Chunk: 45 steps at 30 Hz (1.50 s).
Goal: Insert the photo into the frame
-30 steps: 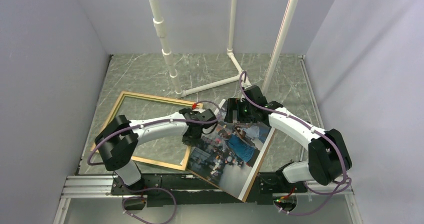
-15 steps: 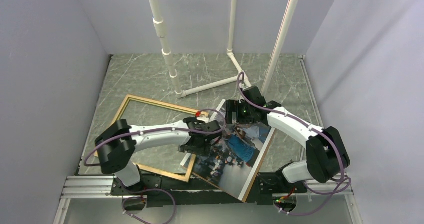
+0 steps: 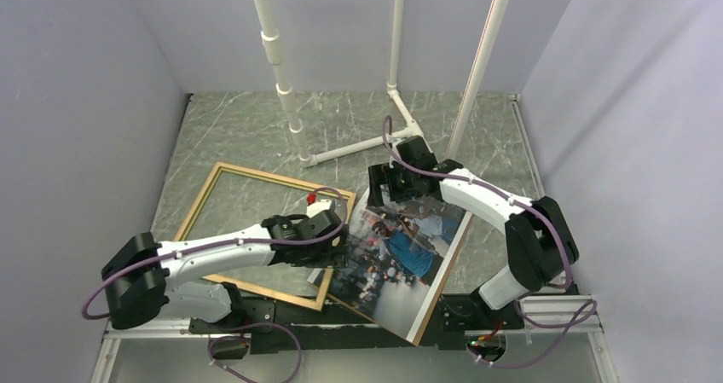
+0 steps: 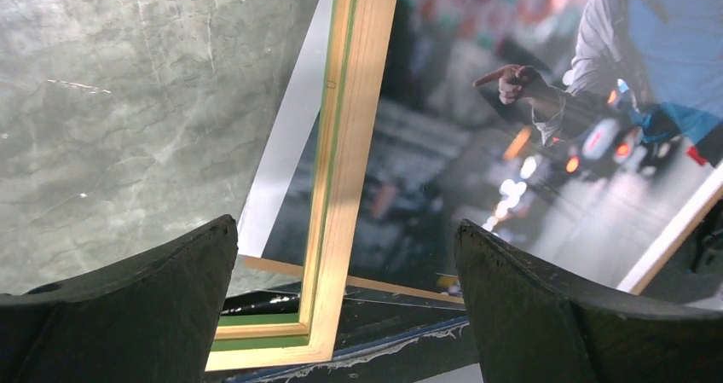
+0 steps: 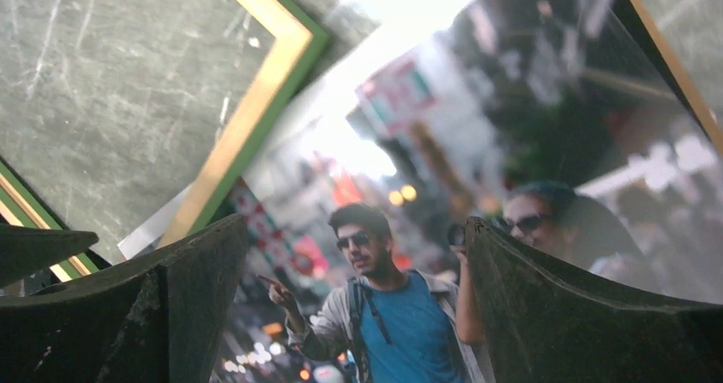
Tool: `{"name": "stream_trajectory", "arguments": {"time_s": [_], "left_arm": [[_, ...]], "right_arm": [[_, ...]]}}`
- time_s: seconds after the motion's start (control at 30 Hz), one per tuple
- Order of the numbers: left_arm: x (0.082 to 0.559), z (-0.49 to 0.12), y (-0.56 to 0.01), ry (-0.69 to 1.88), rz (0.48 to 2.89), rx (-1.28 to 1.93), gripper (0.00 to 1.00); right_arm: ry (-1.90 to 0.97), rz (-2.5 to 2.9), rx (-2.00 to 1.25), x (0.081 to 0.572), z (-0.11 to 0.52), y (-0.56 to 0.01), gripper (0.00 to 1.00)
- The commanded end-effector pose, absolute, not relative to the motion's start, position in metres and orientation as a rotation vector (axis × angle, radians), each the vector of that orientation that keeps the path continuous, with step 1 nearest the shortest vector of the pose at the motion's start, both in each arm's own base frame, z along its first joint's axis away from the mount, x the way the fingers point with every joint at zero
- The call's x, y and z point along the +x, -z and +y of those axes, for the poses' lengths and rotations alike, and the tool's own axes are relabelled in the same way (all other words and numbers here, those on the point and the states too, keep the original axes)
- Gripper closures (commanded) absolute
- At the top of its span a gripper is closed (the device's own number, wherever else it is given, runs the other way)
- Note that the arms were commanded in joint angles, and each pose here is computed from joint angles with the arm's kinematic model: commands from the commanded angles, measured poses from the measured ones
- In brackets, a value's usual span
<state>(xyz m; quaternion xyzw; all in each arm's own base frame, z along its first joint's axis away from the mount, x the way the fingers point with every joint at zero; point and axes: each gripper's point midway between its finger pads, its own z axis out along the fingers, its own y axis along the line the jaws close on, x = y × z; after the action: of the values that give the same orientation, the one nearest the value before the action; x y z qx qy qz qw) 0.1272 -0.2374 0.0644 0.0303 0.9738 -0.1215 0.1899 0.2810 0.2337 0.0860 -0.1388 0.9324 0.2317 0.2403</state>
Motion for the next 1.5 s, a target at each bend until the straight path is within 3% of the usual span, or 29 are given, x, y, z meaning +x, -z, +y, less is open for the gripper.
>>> {"name": "stream_trajectory", "arguments": {"time_s": [0.0,0.27,0.6,0.83,1.17,1.47], "left_arm": [[0.135,-0.263,-0.082,0.657,2.64,-0.01,0.01],[0.14,-0.246,-0.094,0.934,2.496,-0.183,0.01],[0.14,-0.206,-0.117,0.926,2.367,-0.304,0.01],[0.138,-0.195,-0.113,0.865,2.386,-0.332,0.01],[0.147,-0.194,-0.111,0.65,2.492,-0.254,0.01],[0.205,-0.249,-0.164,0.695,2.395,-0.009,0.01]], "right_arm": [[-0.659,2.442,-0.54,0.3,0.263,-0.105,0.0],[-0.634,2.419,-0.69,0.318,0.299,-0.091,0.0],[-0.539,2.422,-0.846,0.341,0.34,-0.062,0.0],[-0.553,2.445,-0.893,0.332,0.352,-0.044,0.02],[-0.472,2.378,-0.722,0.337,0.327,-0.086,0.0],[-0.455,2.328,-0.45,0.372,0.271,-0.147,0.0]]}}
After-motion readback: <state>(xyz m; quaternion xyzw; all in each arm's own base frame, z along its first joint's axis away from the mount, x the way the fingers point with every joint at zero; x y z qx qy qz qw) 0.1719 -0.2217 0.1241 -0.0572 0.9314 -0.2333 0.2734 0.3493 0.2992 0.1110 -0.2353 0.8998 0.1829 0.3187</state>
